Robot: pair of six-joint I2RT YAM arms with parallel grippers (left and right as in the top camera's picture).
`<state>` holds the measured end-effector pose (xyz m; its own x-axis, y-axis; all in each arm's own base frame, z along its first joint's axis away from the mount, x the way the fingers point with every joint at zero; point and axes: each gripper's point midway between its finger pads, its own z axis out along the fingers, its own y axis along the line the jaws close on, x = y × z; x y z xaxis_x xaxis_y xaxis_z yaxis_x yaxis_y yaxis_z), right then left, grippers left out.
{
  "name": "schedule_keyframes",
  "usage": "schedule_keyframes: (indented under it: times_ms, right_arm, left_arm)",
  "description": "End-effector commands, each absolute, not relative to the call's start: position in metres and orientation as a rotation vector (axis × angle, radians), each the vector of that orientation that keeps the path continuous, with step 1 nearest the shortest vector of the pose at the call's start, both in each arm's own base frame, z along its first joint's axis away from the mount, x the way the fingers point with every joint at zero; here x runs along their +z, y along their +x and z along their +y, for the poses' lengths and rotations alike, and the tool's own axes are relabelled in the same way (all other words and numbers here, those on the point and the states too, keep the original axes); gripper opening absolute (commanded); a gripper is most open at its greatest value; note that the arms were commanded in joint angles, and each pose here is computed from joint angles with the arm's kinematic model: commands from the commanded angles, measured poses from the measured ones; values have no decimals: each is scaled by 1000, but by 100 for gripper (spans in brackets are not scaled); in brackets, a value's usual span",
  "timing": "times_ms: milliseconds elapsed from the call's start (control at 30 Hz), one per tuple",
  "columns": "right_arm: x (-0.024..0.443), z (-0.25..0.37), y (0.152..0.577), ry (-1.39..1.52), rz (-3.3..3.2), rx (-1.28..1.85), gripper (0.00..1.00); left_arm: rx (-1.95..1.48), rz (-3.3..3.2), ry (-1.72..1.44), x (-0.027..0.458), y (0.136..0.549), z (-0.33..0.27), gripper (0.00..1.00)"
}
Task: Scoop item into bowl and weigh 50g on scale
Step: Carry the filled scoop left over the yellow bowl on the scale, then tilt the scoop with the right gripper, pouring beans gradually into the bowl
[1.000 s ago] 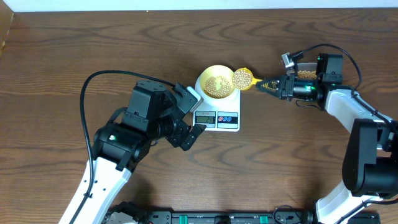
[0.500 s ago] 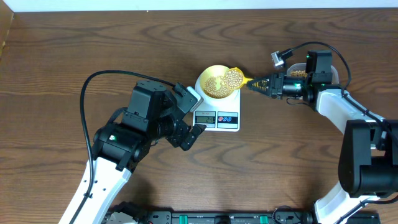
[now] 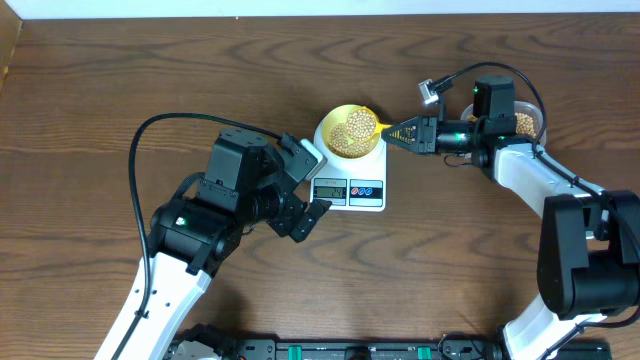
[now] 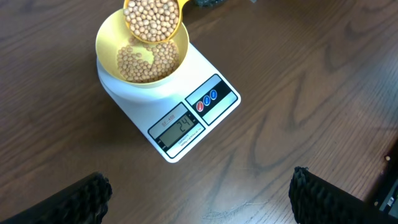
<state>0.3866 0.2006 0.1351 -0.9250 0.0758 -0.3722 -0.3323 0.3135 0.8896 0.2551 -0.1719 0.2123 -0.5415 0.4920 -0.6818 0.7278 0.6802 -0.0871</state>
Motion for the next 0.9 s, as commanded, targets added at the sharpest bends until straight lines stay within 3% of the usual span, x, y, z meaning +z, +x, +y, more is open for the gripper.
schedule_keyframes:
  times_ms: [0,867]
  right_arm:
    - [128,204,387,-261,2243,1603,1]
    - [122,204,392,-472,2155,1429,1]
  left_arm:
    - [-488,2248,950,212,256,-172,94]
    - [-488,2248,950,212,256,-172,94]
